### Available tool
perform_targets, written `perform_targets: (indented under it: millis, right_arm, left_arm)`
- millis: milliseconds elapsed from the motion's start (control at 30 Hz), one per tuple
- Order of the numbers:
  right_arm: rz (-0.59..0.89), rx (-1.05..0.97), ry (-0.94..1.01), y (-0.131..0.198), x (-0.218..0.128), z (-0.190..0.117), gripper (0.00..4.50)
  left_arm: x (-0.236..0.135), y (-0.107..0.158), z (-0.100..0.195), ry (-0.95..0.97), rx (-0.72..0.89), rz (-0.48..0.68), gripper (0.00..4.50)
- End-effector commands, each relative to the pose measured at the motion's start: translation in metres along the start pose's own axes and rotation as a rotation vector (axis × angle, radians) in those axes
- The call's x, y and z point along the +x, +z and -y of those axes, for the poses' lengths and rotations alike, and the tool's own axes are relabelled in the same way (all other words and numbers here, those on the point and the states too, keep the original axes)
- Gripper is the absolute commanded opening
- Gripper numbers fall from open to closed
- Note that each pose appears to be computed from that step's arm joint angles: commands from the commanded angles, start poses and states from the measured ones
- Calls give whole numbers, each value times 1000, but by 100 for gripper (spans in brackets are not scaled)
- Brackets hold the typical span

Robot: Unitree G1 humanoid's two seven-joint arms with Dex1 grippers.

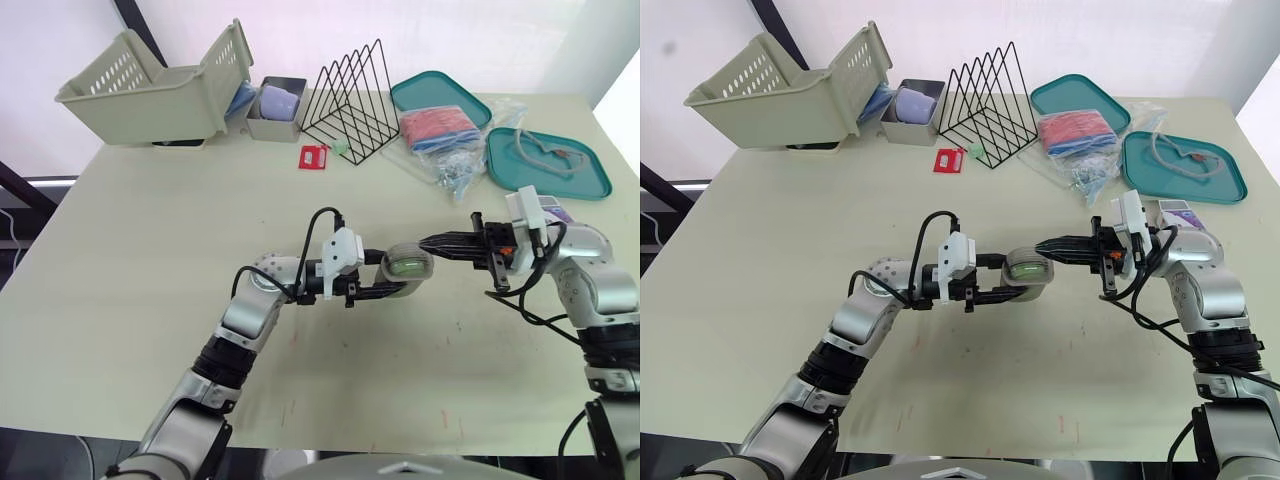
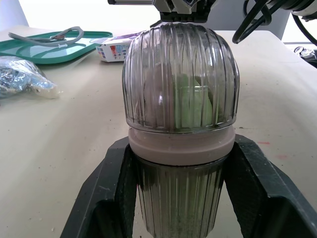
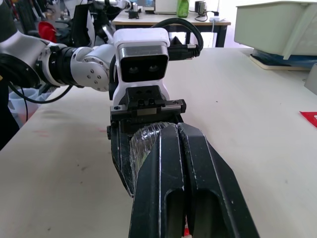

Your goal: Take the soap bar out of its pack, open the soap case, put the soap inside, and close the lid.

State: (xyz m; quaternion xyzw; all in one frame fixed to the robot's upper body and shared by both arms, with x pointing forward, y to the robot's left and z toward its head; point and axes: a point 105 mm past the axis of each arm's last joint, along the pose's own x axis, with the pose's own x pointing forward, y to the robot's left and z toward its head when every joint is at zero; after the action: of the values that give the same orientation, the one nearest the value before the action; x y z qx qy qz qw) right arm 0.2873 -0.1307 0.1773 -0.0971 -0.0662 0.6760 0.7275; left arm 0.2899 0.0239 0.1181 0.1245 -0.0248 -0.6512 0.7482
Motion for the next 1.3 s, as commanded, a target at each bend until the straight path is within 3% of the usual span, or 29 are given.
perform_targets:
  millis: [33, 867, 1100, 1300]
  right_arm:
    - [-2, -28, 16, 4, 2, -3, 3]
    - [-247, 68, 25, -38, 14, -8, 3]
    - [-242, 70, 25, -37, 15, -8, 3]
    - [-153, 49, -59, -20, 4, 7, 3]
  left_arm:
    - [1, 5, 2, -11, 23, 8, 197]
    - [2, 6, 2, -6, 29, 12, 197]
    - [2, 7, 1, 0, 30, 13, 197]
    - [1, 5, 1, 3, 31, 8, 197]
